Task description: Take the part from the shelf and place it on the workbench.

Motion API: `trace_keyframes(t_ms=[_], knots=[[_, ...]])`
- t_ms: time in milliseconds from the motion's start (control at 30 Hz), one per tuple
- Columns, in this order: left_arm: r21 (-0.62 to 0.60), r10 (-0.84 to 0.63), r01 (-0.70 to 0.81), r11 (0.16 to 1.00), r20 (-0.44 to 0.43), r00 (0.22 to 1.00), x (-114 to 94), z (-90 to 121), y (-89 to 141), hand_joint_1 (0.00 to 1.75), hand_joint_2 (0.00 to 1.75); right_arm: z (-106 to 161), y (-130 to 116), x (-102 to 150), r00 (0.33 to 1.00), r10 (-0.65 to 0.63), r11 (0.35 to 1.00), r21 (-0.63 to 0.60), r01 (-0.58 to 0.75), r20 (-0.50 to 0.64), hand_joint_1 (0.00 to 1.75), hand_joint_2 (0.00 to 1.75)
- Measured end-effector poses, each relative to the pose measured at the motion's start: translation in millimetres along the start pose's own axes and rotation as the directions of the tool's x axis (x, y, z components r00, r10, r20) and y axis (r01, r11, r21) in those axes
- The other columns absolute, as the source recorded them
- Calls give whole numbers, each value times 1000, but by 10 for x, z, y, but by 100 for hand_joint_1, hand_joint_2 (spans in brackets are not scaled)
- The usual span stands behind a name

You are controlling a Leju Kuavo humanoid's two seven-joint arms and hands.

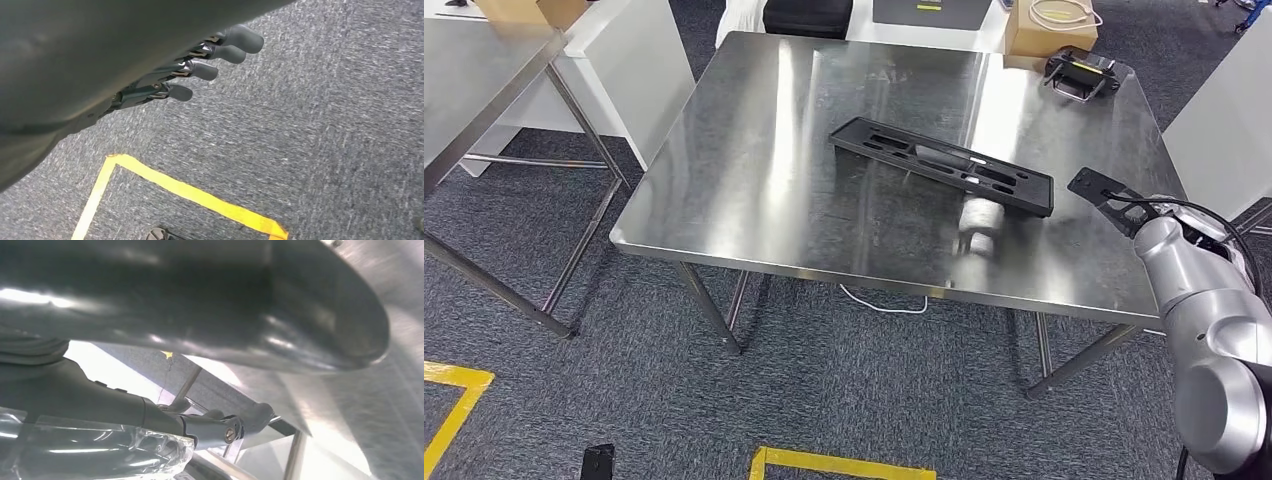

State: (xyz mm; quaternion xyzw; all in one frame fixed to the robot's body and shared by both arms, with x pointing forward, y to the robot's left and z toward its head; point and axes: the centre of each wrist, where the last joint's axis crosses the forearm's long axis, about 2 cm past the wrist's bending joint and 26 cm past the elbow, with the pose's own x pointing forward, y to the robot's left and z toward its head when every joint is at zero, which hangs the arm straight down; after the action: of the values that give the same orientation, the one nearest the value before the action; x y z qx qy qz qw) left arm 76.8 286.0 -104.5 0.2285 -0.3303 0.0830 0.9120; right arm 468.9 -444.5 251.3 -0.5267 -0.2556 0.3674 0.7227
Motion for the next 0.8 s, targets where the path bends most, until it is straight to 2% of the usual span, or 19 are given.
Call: trace_keyframes(t_ms=[367,500,600,800], knots=[[13,9,-9,1000,-11,1000,-51,20,25,0,0,38,324,57,1000,-16,999,-31,15,-23,0,0],[15,8,-8,1000,-7,1000,-39,10,29,0,0,53,540,28,998,-46,998,-48,43,-46,0,0],[17,3,-3,1000,-3,1000,-30,4,29,0,0,99,855,3,995,-61,996,-74,56,-79,0,0],[12,6,-6,1000,-3,1000,-3,22,-32,0,0,280,1722,-224,979,-111,993,-55,103,-173,0,0]])
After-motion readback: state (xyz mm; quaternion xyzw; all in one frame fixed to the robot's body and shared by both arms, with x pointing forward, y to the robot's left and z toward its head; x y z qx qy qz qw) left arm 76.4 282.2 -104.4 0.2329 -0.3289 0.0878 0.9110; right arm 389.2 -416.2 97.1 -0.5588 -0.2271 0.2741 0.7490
